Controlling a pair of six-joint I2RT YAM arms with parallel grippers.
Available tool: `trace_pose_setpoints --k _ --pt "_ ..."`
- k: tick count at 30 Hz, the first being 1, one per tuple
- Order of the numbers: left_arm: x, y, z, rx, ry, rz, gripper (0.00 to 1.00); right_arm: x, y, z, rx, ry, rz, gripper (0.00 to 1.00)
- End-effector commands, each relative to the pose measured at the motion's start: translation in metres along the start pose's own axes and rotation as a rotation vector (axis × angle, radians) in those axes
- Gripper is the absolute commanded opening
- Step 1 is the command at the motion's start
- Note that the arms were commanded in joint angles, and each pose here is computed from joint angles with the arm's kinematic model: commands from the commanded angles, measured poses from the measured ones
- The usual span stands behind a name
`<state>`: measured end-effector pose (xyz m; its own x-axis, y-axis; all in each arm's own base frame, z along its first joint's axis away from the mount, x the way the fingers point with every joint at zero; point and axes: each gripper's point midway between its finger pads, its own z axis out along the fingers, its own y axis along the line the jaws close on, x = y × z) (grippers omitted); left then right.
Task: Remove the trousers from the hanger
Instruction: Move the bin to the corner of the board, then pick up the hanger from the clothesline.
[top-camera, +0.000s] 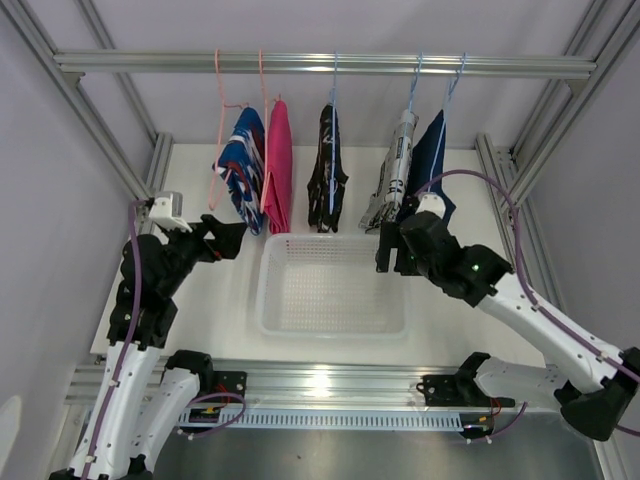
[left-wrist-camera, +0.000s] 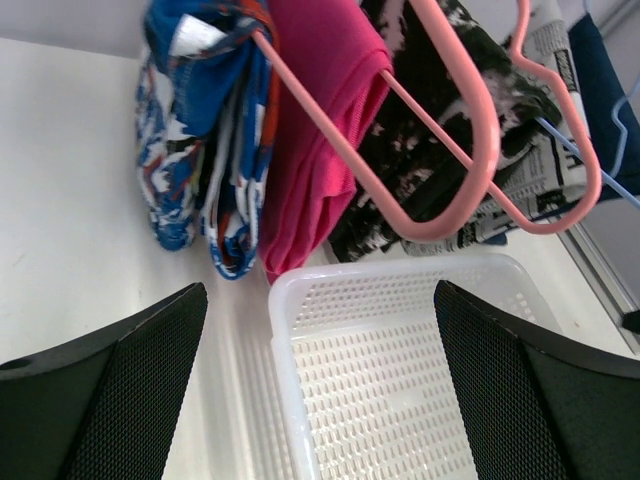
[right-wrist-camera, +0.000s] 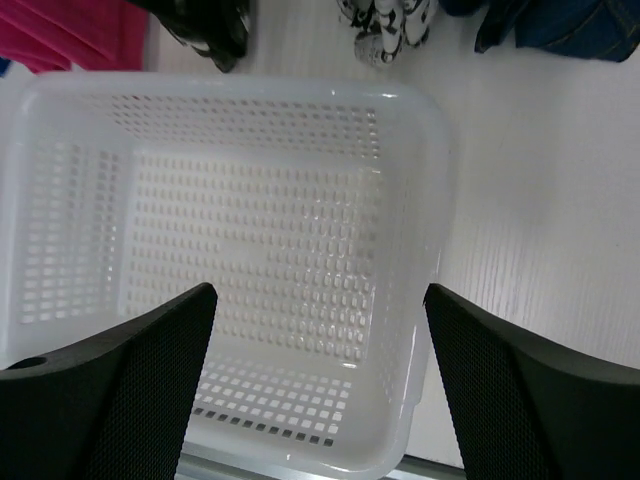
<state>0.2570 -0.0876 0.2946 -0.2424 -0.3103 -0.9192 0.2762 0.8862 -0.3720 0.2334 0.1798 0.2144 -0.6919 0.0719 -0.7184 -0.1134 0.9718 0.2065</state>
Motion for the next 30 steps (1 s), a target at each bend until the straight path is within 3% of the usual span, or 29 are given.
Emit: trace_pose_setpoints --k 1,7,19,21,23,25,26,30 --pt "-0.017 0.012 -0.008 -0.08 -0.074 0.009 0.99 -0.033 0.0 -0.021 -0.031 -0.141 0.039 0.89" --pt "-0.039 0.034 -0.026 -0.242 -0.165 0.035 1.0 -0.005 -0.008 -0.012 -0.101 -0.181 0.081 0.89" --pt "-0.144 -0.035 -0.078 -0.073 -0.378 0.078 0.99 0.031 -0.018 0.027 -0.125 -0.152 0.015 0.91" --pt "-0.151 -0.035 -0.067 -0.093 -0.313 0.088 0.99 0.038 -0.019 0.034 -0.132 -0.13 0.013 0.91" --pt "-0.179 -0.053 -0.072 -0.055 -0.331 0.114 0.99 0.039 -0.018 0.037 -0.142 -0.129 0.015 0.91" --pt "-0.172 -0.042 -0.042 -0.102 -0.21 0.112 0.99 0.043 -0.017 0.04 -0.151 -0.122 0.009 0.91" --pt "-0.207 -0.057 -0.056 -0.089 -0.273 0.122 1.0 0.044 -0.018 0.041 -0.151 -0.122 0.01 0.91" --pt "-0.221 -0.063 -0.014 -0.077 -0.158 0.13 0.99 0.048 -0.022 0.045 -0.152 -0.114 0.01 0.91"
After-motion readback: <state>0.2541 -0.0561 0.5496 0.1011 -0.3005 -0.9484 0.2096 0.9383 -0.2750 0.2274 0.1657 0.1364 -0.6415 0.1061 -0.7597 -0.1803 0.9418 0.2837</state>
